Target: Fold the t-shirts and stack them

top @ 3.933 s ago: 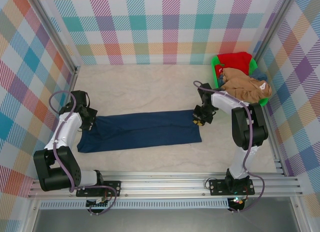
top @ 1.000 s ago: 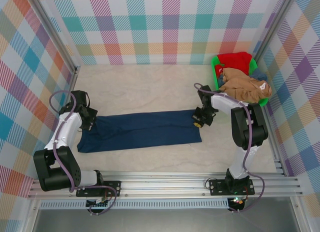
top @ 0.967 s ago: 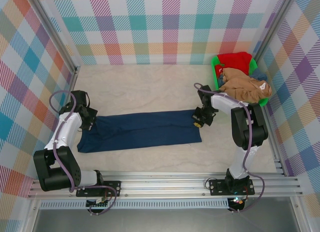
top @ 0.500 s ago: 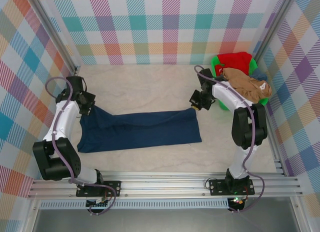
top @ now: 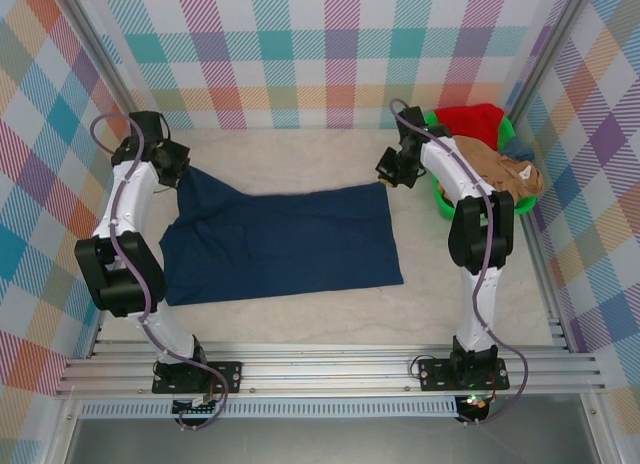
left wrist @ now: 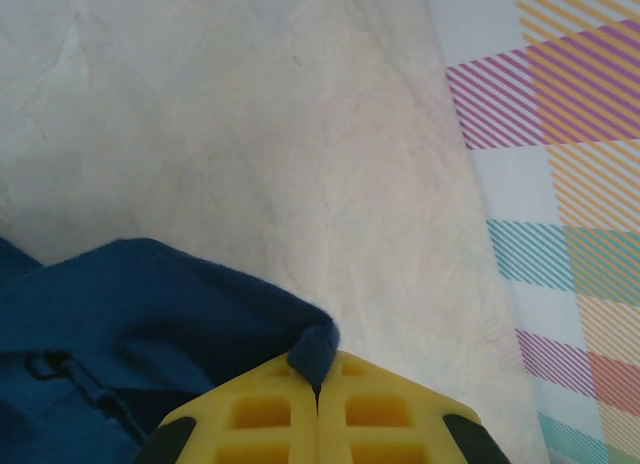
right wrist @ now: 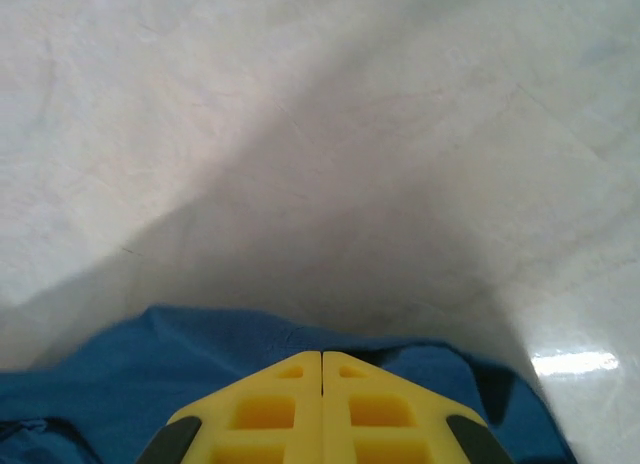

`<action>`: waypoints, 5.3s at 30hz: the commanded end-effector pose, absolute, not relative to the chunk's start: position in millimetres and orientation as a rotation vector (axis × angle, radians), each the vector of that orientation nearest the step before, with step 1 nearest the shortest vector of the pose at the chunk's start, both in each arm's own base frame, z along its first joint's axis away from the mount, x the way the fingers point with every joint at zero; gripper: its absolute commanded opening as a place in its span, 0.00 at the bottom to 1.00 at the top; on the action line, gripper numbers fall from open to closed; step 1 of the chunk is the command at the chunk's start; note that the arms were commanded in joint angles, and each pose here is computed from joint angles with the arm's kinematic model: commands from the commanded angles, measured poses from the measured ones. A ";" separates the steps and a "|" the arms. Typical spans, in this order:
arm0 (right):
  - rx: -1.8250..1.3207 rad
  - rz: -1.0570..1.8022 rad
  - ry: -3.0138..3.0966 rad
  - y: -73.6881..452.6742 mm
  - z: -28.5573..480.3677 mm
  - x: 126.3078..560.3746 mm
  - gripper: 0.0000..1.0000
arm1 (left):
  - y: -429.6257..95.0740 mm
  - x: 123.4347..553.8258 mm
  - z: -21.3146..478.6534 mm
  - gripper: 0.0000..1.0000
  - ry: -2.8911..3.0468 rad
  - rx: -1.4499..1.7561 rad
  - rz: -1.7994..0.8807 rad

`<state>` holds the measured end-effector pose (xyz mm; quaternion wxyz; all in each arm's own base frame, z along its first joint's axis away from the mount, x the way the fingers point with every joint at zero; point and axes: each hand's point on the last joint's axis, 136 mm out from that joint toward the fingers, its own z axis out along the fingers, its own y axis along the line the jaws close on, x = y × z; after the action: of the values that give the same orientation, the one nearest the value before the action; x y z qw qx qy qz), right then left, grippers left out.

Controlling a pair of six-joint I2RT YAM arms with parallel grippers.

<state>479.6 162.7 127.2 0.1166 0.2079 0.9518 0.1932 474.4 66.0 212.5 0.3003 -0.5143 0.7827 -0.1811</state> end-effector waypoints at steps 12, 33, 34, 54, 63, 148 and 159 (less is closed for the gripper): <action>0.591 0.638 2.879 165.1 115.7 452.2 0.00 | 58.8 422.8 198.9 0.00 2.200 -1.362 -0.434; 0.560 0.519 2.964 141.2 103.0 402.1 0.00 | 51.2 295.9 170.0 0.00 2.379 -1.399 -0.174; 0.557 0.518 2.969 140.9 101.9 400.5 0.00 | 51.4 293.6 167.1 0.00 2.390 -1.397 -0.162; 0.549 0.449 3.035 129.0 73.3 375.9 0.00 | 58.5 219.5 121.7 0.00 2.483 -1.479 0.082; 0.564 0.414 3.082 126.5 47.9 370.0 0.00 | 64.4 196.2 109.3 0.00 2.460 -1.524 0.167; 0.499 0.283 3.134 126.8 32.1 350.6 0.00 | 28.6 160.7 99.1 0.00 2.319 -1.558 0.054; 0.493 0.292 3.140 129.7 28.6 353.0 0.00 | 7.2 154.3 93.6 0.00 2.393 -1.482 -0.007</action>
<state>355.4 131.5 23.8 -0.0246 0.1592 0.9824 0.0949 167.4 10.5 102.1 0.1835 -0.5203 0.8340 -0.0110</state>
